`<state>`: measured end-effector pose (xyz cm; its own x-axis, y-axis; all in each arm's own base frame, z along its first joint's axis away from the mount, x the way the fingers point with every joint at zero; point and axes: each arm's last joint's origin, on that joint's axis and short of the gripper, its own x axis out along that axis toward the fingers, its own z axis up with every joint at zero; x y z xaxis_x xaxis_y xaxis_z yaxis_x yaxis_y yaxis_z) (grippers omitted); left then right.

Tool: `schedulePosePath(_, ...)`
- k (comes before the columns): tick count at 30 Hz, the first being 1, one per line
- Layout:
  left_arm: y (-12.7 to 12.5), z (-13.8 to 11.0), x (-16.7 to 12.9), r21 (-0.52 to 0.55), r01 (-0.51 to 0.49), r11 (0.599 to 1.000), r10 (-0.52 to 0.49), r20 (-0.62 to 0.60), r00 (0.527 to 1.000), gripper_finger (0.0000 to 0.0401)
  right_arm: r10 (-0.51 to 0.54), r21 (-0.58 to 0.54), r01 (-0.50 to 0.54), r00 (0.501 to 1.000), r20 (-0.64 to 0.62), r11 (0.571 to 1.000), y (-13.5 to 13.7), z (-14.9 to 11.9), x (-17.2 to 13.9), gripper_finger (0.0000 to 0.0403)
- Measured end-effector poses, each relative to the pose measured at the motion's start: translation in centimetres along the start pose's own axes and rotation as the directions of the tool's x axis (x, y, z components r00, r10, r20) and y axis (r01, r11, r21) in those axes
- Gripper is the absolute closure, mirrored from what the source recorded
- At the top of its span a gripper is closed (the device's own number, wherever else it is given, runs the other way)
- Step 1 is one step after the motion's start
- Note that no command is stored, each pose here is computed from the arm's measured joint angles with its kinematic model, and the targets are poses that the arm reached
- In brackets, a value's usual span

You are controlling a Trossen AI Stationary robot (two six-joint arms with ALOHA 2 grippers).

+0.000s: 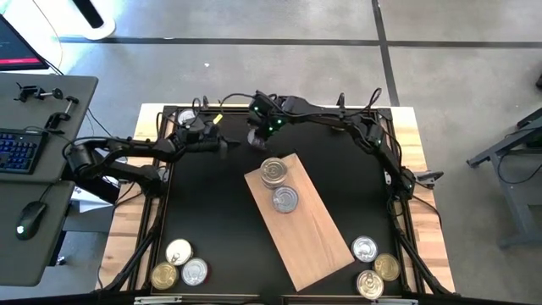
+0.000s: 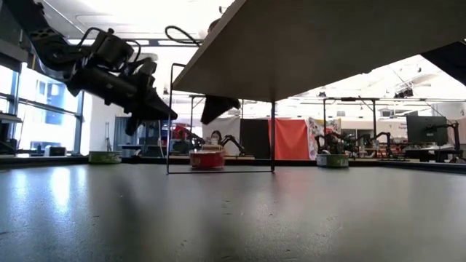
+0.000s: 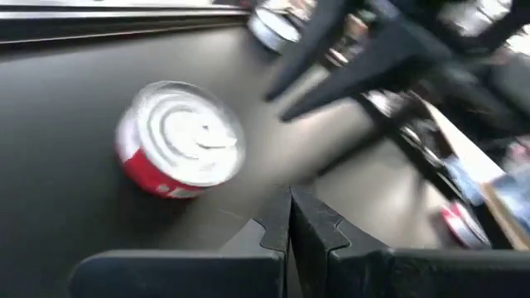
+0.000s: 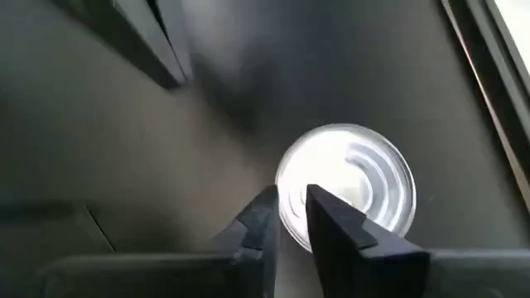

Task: Stack canned seafood by type on shelf
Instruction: Stack the red tuna can on top of the red tuna can on the shelf

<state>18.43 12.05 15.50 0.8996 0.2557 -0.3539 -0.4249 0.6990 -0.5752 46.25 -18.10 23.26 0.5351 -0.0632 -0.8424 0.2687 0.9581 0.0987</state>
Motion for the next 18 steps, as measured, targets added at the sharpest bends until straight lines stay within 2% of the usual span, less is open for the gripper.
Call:
schedulePosePath(3, 0.2, 0.2, 0.2, -0.021, -0.031, 0.999, 0.031, -0.003, 1.000, 0.0401, 0.011, 0.220, -0.013, 1.000, 0.008, 0.975, -1.4, -0.3, 0.8, 0.0352)
schedulePosePath(6, 0.2, 0.9, 1.2, -0.036, -0.062, 0.997, 0.060, -0.050, 0.997, 0.0401, 0.000, 0.399, -0.008, 1.000, 0.021, 0.917, -3.0, -0.5, 1.9, 0.0390)
schedulePosePath(9, 0.4, 1.6, 2.7, -0.025, -0.099, 0.995, 0.095, -0.108, 0.990, 0.0401, 0.008, 0.528, -0.014, 1.000, 0.014, 0.849, -3.8, -0.9, 3.4, 0.0394)
schedulePosePath(13, 1.1, 2.5, 4.9, -0.029, -0.141, 0.990, 0.135, -0.141, 0.981, 0.0401, 0.012, 0.613, 0.025, 0.998, -0.055, 0.790, -4.5, -1.9, 4.4, 0.0401)
schedulePosePath(18, 1.8, 2.7, 7.0, -0.014, -0.130, 0.991, 0.125, -0.183, 0.975, 0.0401, 0.004, 0.596, 0.063, 0.994, -0.110, 0.800, -4.7, -2.4, 4.2, 0.0402)
